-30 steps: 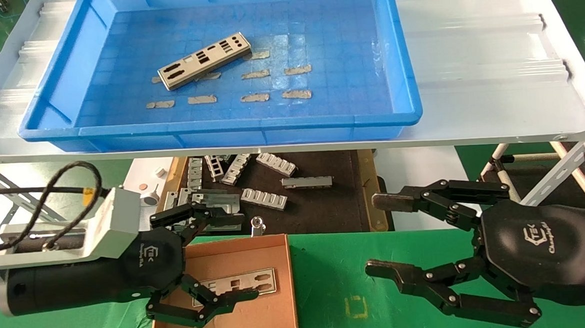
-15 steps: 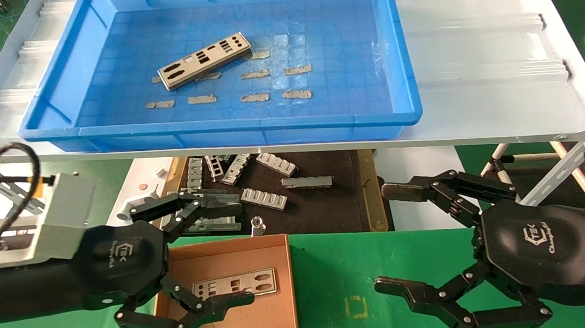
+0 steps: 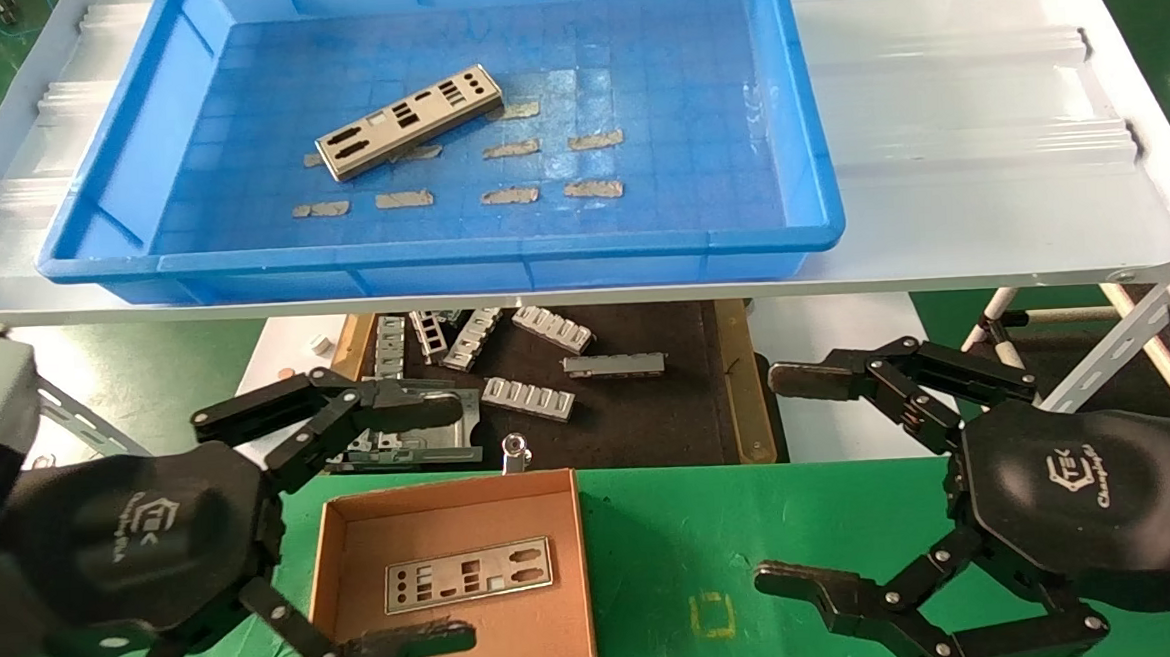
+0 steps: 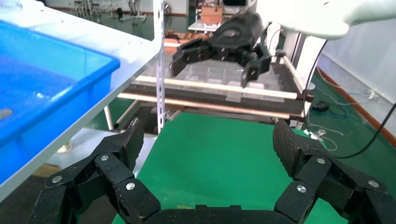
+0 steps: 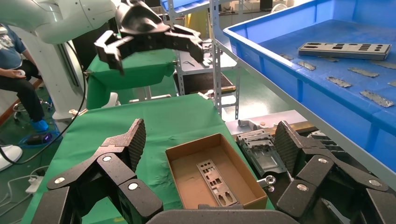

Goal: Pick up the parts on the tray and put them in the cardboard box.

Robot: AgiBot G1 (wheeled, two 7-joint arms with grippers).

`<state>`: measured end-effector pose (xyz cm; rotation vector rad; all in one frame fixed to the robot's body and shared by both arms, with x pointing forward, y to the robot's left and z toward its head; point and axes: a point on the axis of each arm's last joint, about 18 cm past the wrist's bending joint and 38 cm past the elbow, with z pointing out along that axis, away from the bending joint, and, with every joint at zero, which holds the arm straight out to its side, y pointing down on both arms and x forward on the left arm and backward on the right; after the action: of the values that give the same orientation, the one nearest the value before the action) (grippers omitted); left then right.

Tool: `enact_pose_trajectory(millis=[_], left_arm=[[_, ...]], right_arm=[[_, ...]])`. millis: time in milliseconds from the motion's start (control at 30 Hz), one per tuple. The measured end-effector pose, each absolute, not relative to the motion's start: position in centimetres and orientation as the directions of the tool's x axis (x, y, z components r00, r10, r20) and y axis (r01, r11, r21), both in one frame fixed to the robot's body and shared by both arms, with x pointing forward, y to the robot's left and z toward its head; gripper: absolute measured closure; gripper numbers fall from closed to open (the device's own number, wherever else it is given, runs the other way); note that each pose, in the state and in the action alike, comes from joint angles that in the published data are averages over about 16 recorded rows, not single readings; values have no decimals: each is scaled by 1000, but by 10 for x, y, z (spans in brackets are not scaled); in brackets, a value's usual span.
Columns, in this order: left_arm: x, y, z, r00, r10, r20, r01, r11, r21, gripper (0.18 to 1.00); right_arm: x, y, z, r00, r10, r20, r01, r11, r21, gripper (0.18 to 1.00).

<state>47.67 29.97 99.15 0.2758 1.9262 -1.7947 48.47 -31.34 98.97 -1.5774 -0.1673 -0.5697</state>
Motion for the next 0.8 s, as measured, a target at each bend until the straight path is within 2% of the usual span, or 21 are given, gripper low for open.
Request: enact_pose_trajectory(millis=[800], left_arm=[[474, 300, 993, -860, -176, -478, 466, 110, -878, 184]], right_arm=[[485, -313, 990, 862, -233, 451, 439, -103, -892, 178]])
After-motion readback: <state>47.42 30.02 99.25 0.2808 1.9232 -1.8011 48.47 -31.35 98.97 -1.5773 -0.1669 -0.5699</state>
